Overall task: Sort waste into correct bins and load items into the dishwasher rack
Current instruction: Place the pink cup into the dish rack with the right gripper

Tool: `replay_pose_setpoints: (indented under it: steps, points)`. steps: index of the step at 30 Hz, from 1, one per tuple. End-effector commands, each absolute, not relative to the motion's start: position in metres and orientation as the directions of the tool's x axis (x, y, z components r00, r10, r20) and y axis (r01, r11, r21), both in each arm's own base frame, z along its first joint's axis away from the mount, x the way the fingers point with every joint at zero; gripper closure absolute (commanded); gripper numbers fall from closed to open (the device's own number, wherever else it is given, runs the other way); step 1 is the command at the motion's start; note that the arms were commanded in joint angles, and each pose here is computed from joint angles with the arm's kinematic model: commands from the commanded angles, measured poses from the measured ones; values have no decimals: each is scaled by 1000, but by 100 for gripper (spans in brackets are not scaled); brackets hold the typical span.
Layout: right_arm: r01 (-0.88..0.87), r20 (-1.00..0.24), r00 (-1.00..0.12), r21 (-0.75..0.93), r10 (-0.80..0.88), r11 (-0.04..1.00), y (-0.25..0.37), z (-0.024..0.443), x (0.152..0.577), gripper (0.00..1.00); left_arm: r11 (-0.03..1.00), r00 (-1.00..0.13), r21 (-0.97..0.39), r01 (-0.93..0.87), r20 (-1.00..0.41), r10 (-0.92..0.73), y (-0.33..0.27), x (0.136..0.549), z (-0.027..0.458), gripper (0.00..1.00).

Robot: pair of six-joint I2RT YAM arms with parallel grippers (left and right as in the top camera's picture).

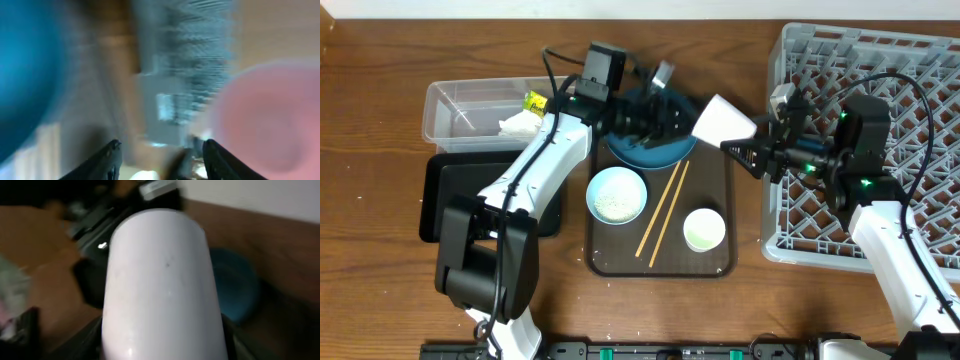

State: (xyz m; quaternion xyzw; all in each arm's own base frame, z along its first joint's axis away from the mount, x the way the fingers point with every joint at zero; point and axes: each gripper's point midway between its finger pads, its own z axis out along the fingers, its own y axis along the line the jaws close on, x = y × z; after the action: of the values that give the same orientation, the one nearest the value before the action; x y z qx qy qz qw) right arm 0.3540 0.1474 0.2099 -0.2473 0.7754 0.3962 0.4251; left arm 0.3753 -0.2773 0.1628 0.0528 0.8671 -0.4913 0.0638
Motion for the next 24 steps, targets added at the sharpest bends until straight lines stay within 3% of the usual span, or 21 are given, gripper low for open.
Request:
replay_pose_setpoints:
  steps: [1, 5, 10, 14, 18, 24]
  points:
    - [-515, -843, -538, 317, -12, 796, 100, 209, 381, 99, 798, -944, -569, 198, -330, -1, -221, 401, 135, 44]
    - [-239, -795, -601, 270, 76, 933, 37, 217, 384, 99, 896, -931, -414, 162, -365, 0, -179, 395, 144, 43]
    - [147, -730, -634, 212, 256, 966, -55, 234, 369, 99, 951, -903, -294, 96, -427, -41, -139, 389, 172, 43]
    - [394, -719, -592, 137, 365, 909, -124, 246, 345, 99, 955, -888, -283, 89, -456, -52, -131, 384, 188, 43]
    - [614, -718, -507, 88, 477, 785, -191, 253, 314, 99, 955, -889, -283, 89, -456, -52, -131, 382, 189, 43]
    - [789, -661, -402, 101, 634, 606, -256, 230, 274, 99, 955, -890, -282, 88, -453, -52, -130, 382, 188, 43]
